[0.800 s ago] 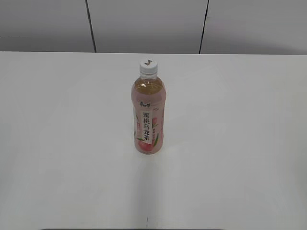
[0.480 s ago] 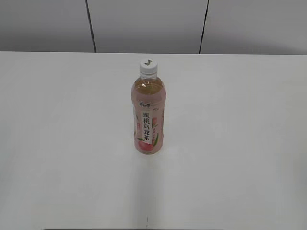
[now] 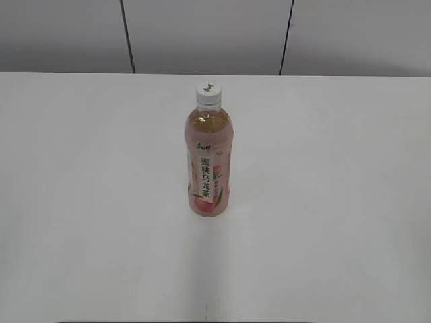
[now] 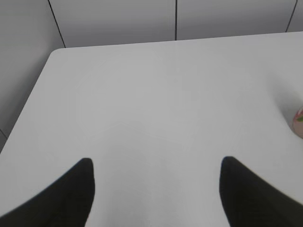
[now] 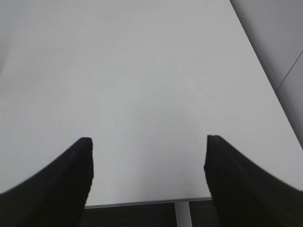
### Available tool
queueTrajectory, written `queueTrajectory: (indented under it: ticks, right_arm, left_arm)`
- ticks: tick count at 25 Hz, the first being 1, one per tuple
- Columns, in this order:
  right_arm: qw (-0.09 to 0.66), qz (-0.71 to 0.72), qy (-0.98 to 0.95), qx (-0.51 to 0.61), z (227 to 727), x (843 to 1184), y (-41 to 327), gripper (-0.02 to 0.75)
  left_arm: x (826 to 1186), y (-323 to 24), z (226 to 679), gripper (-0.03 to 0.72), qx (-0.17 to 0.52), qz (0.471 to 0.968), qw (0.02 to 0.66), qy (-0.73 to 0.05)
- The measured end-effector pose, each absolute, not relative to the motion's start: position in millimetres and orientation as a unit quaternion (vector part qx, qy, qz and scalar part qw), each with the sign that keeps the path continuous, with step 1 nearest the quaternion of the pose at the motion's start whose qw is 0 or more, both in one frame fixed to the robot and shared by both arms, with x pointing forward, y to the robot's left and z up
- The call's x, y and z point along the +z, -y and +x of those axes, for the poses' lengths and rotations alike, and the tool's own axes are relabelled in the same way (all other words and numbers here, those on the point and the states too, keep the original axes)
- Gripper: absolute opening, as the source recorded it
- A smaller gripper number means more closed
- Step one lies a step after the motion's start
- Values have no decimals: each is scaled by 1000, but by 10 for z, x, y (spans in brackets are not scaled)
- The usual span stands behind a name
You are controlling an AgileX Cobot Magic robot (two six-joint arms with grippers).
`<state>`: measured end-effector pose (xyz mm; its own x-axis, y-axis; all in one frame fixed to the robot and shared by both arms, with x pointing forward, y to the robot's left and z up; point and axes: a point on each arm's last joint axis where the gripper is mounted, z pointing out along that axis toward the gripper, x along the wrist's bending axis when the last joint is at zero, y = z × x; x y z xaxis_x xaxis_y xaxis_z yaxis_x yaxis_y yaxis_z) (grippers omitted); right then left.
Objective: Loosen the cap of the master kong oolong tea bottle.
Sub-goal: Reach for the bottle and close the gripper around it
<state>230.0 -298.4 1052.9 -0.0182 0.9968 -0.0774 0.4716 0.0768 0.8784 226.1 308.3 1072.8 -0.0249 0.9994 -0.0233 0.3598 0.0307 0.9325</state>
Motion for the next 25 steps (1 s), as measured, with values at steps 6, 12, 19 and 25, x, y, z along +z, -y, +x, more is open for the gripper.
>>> queueTrajectory:
  ticks: [6, 12, 19, 25]
  right_arm:
    - [383, 587, -626, 343, 2300, 10529, 2984, 556]
    - [375, 591, -622, 351, 2300, 10529, 2971, 556]
    - [373, 593, -620, 354, 2300, 10529, 2969, 556]
    - [372, 593, -619, 354, 2300, 10529, 2968, 556]
  left_arm:
    - [10728, -3082, 2261, 496, 398, 571, 402, -595]
    - [10733, -3018, 2319, 493, 373, 596, 408, -583]
    - [10769, -2968, 2441, 491, 353, 619, 406, -572]
    - [11070, -2949, 2520, 491, 437, 544, 512, -501]
